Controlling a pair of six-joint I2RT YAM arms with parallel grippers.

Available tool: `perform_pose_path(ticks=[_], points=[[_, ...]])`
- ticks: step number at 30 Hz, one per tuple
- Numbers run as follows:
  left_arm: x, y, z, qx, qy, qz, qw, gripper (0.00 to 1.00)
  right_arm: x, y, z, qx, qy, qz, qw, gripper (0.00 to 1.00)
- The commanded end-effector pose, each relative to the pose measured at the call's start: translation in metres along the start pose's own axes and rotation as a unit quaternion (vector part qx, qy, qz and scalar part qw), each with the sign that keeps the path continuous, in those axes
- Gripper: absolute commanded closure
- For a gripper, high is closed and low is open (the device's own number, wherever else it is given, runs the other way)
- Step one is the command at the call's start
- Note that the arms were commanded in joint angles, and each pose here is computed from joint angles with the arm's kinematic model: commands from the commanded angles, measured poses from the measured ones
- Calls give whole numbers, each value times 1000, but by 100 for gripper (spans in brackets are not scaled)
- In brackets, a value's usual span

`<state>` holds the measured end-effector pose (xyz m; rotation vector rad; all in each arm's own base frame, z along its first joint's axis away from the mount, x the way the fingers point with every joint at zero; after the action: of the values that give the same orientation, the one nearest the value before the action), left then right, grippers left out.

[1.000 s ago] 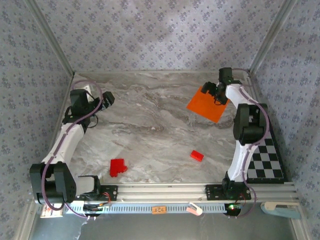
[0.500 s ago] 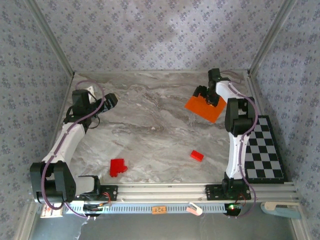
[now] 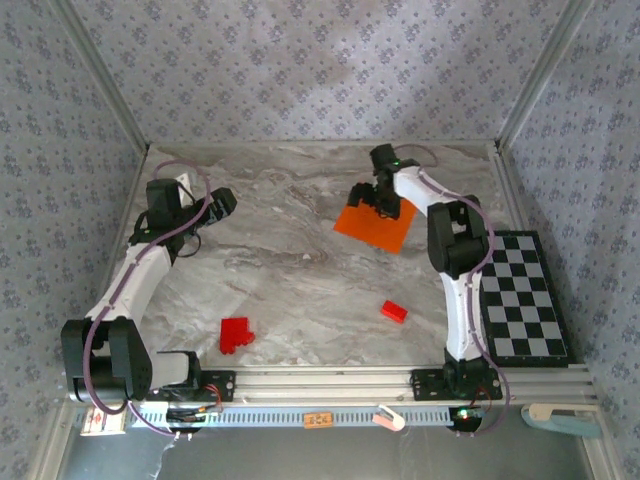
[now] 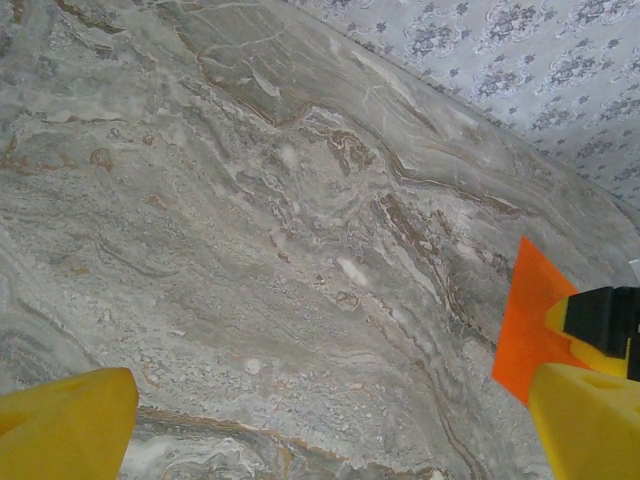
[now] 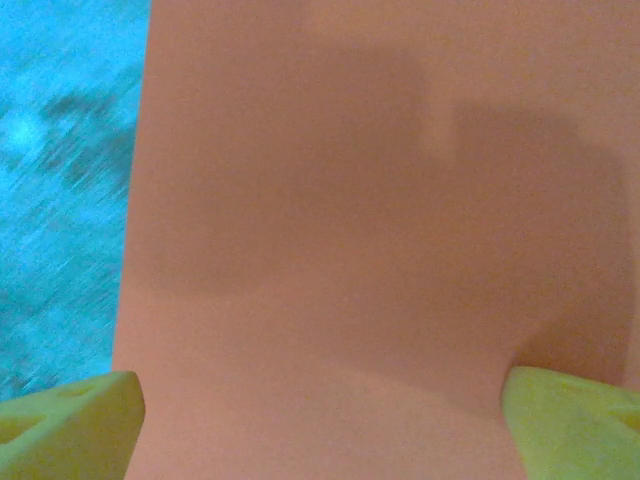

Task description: Fold a paper plane with a square sheet of paper (pick it up from the middle)

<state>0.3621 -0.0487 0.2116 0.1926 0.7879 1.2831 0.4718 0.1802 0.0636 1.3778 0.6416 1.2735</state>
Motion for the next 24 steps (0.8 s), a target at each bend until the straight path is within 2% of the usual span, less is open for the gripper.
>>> perform_pose_path(ticks=[1,6,9,12,15,18,24], points=[[-5,-2,0,10,-10,-9,1000,0,28,-16,-72,87,17,2,996,5],[-4,-6,-3,22,-9,-1,1000,0,81,-18,-136,105,40,43,993,6],[-2,-8,-5,32,-5,4,999,0,104,-10,-160,115,51,63,990,5],[-3,-10,-8,47,-1,8,999,0,122,13,-152,84,47,96,991,5],[-7,-12,-10,67,-1,11,998,0,133,54,-129,32,39,152,987,4],[-17,-14,-17,98,-11,12,995,0,120,80,-108,-16,33,174,984,2],[-49,-29,-53,197,-82,29,977,0,41,81,-74,-66,-7,130,989,0]])
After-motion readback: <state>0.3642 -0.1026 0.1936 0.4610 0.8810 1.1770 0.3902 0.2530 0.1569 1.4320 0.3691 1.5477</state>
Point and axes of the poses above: each hand's point on the last joint's axis, 136 mm out from that joint toward the fingers, its own y axis back along the fingers, its own x axis along the line the jaws close on, z = x × y, the point moved 3 cm from there along y, back along the fingers, and after that the axes turned 10 degrees about -y, right-handed, at the moved point
